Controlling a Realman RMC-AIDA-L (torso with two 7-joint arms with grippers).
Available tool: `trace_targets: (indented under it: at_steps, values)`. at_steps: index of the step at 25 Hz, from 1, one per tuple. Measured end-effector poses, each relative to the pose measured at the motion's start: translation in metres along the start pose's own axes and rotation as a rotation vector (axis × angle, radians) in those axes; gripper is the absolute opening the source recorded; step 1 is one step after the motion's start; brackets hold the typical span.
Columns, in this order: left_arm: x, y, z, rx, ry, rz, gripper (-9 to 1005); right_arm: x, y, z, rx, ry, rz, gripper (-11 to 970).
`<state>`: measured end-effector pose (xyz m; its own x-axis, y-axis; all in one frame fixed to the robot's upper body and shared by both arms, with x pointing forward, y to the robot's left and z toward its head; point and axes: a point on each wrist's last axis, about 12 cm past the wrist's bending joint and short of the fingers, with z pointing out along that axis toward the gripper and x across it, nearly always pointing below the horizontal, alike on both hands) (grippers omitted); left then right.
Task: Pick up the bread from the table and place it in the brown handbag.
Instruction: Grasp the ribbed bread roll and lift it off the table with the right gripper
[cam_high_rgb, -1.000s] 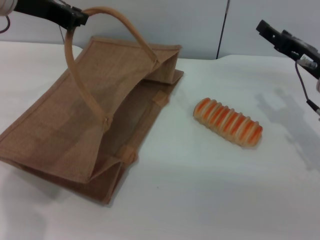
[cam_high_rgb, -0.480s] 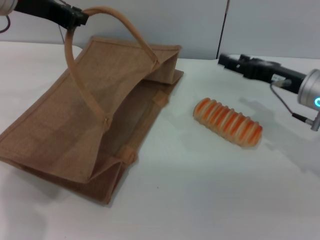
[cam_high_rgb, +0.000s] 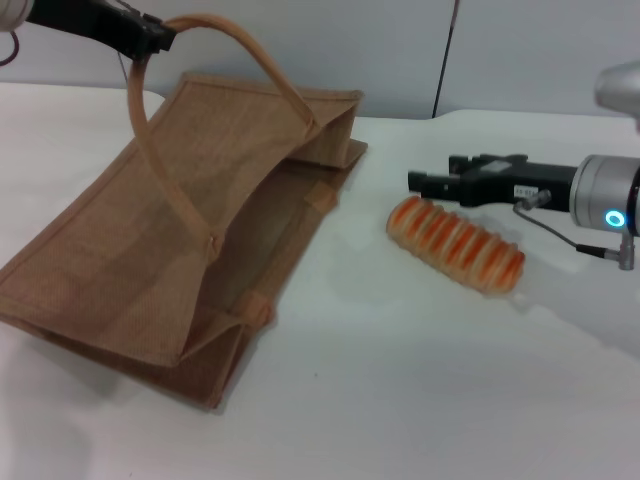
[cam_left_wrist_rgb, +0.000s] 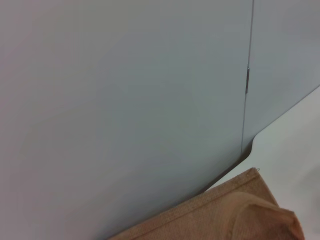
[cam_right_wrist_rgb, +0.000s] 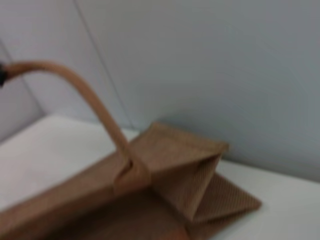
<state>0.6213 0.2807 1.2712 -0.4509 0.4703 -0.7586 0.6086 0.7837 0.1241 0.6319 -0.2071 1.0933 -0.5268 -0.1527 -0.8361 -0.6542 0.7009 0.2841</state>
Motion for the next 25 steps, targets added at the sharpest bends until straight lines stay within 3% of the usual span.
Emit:
trace_targets:
  at_steps: [18,25]
  values:
    - [0.002,0.001,-0.001,0.009,0.017,0.001,116,-0.015,0.006,0.004,0.088,0.289,-0.253,826]
    - [0.001,0.000,-0.001,0.011,0.020,0.006,116,-0.019,0.009,-0.004,0.096,0.328,-0.286,827]
